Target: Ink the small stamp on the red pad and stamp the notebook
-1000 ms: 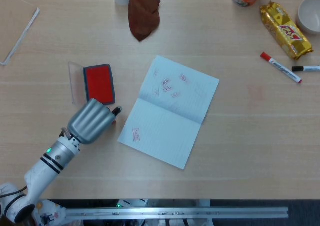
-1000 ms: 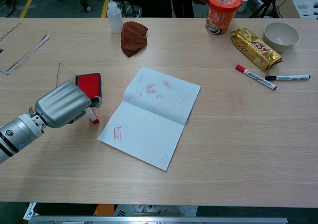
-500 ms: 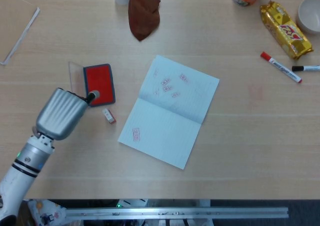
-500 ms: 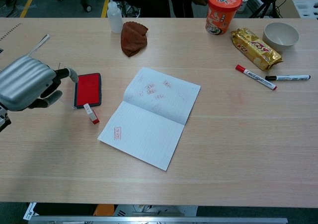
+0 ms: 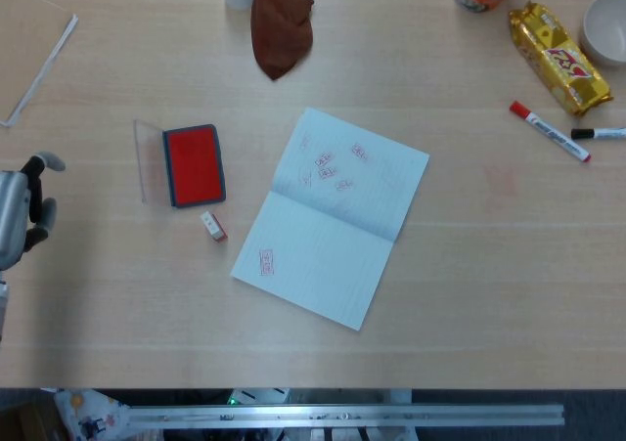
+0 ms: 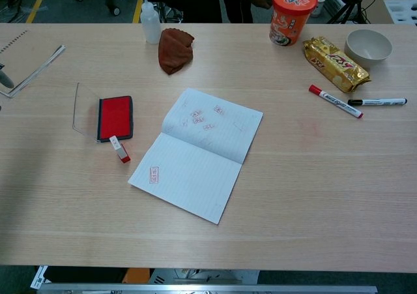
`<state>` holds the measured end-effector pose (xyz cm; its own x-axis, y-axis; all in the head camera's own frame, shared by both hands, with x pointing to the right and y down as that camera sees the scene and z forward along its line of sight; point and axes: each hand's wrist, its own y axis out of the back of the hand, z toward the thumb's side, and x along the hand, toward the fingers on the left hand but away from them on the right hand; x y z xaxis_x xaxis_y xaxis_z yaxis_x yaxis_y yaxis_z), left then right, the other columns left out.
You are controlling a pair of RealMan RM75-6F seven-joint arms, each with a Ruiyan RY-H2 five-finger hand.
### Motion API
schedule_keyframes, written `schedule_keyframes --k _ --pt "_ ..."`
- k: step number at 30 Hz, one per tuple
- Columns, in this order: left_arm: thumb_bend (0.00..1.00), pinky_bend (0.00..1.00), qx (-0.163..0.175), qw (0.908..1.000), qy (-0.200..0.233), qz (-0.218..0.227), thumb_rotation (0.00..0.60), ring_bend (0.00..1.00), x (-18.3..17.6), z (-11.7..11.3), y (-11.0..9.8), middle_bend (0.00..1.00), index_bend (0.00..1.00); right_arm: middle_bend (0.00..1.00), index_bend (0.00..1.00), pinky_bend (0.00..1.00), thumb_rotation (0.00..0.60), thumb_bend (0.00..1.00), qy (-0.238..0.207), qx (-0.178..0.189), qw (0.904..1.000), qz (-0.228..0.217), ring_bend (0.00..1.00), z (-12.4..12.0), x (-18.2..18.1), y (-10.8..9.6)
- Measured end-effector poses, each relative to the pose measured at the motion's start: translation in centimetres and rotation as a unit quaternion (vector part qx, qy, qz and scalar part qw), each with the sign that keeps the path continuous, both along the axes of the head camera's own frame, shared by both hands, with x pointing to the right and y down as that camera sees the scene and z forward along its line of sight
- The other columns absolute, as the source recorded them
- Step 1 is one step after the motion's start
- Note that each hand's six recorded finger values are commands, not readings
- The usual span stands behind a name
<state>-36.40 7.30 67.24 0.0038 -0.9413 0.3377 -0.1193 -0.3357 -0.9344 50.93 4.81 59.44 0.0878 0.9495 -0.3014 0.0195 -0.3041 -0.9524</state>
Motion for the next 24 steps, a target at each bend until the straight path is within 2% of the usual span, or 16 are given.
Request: schedule_keyframes --k 7,10,17,24 --pt "0.38 1.00 0.018 0.9995 -0.005 -0.024 0.600 0.68 -1.6 -0.9 2.3 0.69 0.38 0.41 0.31 0.41 0.600 0.37 -0.015 -0.001 0.9992 -0.038 0.32 1.0 -1.3 0.6" --pt "0.38 1.00 0.030 0.9992 -0.002 -0.026 0.600 0.68 -1.7 -1.5 3.0 0.70 0.39 0.41 0.31 0.41 0.600 0.37 -0.019 -0.002 0.9990 -0.041 0.32 1.2 -1.5 0.7" --pt "0.38 1.00 0.044 0.9986 0.009 -0.027 0.600 0.68 -1.6 -2.0 3.6 0.70 0.40 0.41 0.31 0.41 0.600 0.37 -0.022 -0.003 0.9992 -0.034 0.32 1.3 -1.3 1.0" --pt "0.38 1.00 0.040 0.9988 0.008 -0.028 0.600 0.68 -1.5 -1.8 3.7 0.70 0.40 0.41 0.31 0.41 0.600 0.37 -0.022 -0.008 0.9991 -0.034 0.32 1.5 -1.3 1.0"
